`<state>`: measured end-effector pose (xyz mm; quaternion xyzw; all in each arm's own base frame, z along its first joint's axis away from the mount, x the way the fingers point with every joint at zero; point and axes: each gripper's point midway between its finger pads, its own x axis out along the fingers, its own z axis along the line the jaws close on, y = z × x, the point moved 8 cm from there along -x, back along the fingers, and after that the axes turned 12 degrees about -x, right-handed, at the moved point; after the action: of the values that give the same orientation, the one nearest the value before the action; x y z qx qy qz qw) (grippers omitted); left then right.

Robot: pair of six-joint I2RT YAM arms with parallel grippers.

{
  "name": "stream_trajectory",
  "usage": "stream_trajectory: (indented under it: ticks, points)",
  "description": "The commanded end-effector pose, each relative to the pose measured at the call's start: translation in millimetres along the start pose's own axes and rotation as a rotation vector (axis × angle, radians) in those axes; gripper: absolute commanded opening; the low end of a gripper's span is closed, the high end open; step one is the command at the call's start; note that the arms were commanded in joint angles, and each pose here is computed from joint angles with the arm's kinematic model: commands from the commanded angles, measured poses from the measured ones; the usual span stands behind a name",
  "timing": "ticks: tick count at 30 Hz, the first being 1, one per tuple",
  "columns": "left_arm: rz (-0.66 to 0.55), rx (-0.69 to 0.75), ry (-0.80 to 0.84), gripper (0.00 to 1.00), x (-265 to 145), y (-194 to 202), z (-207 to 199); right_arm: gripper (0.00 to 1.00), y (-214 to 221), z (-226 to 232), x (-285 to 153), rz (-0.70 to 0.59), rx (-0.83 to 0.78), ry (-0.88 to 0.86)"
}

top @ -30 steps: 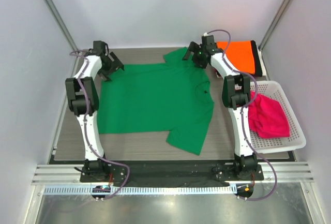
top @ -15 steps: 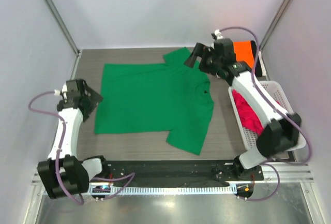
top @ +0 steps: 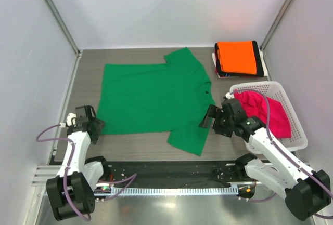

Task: Fold and stack the t-shirts
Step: Fold the tshirt

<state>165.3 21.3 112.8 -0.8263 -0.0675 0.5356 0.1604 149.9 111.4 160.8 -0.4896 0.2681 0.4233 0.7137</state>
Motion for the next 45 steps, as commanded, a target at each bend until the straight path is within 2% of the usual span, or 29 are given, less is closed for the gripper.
stream_trajectory:
  ticks: [1,2,10,11,13,14,16,17,20,27,29,30,32,33,35,36,38,39,40,45]
  points:
    - [-0.051,-0.058,0.045,0.64,11.4,-5.5,-10.5,0.99,6.9,-1.8,-0.5,-0.001,0.028,-0.008]
    - [-0.054,-0.062,0.056,0.59,14.8,-5.2,-12.1,0.98,9.9,-3.6,0.8,0.007,0.029,-0.005]
    - [-0.051,-0.049,0.008,0.46,36.7,-0.7,-7.8,0.98,25.7,-13.4,8.8,0.049,0.05,0.028]
    - [-0.053,-0.046,0.001,0.4,38.8,-0.3,-6.5,0.98,29.2,-14.9,10.7,0.058,0.055,0.034]
    - [-0.059,-0.046,0.006,0.36,40.9,-0.4,-6.9,0.98,34.5,-14.4,11.7,0.073,0.053,0.03]
    - [-0.056,-0.045,0.004,0.29,41.0,-0.4,-6.9,0.98,38.0,-15.1,12.8,0.081,0.055,0.032]
    - [-0.059,-0.043,0.011,0.21,41.4,-0.8,-8.1,0.97,44.1,-11.7,13.7,0.093,0.051,0.026]
    - [-0.059,-0.042,0.014,0.12,40.9,-1.0,-8.8,0.97,48.5,-12.0,15.2,0.1,0.048,0.035]
    - [-0.053,-0.04,0.018,0.0,40.1,0.0,-7.8,0.95,60.8,-5.4,20.1,0.126,0.039,0.033]
    - [-0.043,-0.038,0.052,0.0,32.2,0.6,-7.8,0.82,82.4,8.5,38.2,0.155,-0.009,0.086]
    - [-0.041,-0.035,0.064,0.0,28.7,0.3,-8.6,0.74,84.5,10.7,43.7,0.158,-0.007,0.087]
    - [-0.04,-0.035,0.066,0.0,27.8,0.1,-8.2,0.65,88.4,11.1,46.4,0.172,-0.015,0.097]
    - [-0.033,-0.031,0.077,0.0,24.9,0.9,-8.3,0.58,91.8,12.6,50.1,0.173,-0.012,0.102]
    - [-0.031,-0.031,0.075,0.0,23.7,1.3,-7.2,0.47,94.5,12.7,52.2,0.181,-0.02,0.11]
    - [-0.027,-0.029,0.09,0.0,20.8,1.6,-7.3,0.35,96.3,11.6,53.7,0.182,-0.016,0.126]
    - [-0.023,-0.029,0.089,0.0,19.3,2.0,-6.5,0.24,98.2,11.4,53.3,0.185,-0.019,0.13]
    - [-0.012,-0.029,0.11,0.0,15.4,2.9,-7.4,0.14,98.2,11.9,52.2,0.177,-0.015,0.128]
    - [-0.009,-0.029,0.111,0.0,13.0,2.8,-7.2,0.05,99.0,11.4,50.9,0.182,-0.017,0.132]
    - [-0.008,-0.028,0.116,0.0,11.3,2.7,-7.3,0.01,96.3,14.2,48.1,0.169,-0.017,0.124]
    - [0.025,-0.003,0.144,0.0,-6.7,1.9,-10.2,0.01,81.1,19.6,26.6,0.115,-0.037,0.151]
